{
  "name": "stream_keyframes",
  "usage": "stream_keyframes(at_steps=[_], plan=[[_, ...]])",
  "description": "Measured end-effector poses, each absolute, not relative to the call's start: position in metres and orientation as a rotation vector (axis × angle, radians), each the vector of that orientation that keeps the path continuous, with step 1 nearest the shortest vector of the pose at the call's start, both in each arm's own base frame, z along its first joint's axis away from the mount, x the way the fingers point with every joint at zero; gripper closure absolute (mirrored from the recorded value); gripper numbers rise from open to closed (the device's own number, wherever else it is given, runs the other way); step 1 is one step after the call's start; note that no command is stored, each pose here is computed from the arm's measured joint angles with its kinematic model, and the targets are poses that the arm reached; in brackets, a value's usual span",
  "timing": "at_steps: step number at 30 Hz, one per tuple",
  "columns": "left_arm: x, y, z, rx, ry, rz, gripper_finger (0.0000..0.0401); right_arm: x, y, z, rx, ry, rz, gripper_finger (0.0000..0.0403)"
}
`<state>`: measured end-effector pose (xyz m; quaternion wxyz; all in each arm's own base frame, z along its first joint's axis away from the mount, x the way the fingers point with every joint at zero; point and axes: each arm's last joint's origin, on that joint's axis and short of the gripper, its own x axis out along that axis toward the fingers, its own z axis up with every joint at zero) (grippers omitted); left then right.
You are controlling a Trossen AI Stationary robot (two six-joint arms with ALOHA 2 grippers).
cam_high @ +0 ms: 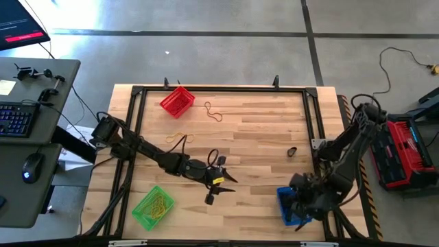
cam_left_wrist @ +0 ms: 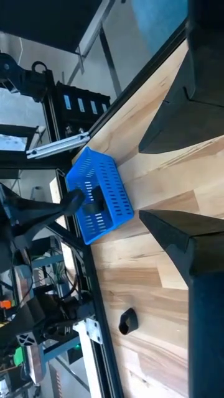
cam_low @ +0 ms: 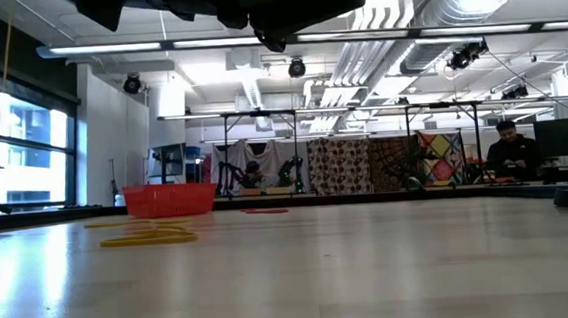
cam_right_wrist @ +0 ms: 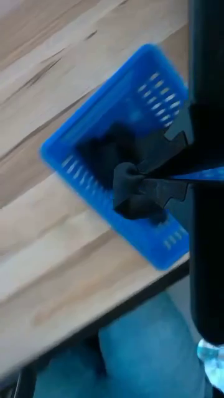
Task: Sort rubber bands into baskets
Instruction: Put the black rubber band into the blue basket
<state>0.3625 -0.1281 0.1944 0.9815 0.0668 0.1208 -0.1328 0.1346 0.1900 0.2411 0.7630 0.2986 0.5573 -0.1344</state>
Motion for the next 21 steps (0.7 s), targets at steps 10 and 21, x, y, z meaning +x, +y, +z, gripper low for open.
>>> stream_keyframes(at_steps=[10,21], plan=[[0.364,-0.122,0.192,0.132,0.269,-0.237,0.025,0.134,0.197,0.223,0.638,1.376,-0.393,0.0394],[0.363,-0.112,0.193,0.129,0.316,-0.185,0.0254,0.134,0.199,0.219,0.63,1.419,-0.393,0.0306]])
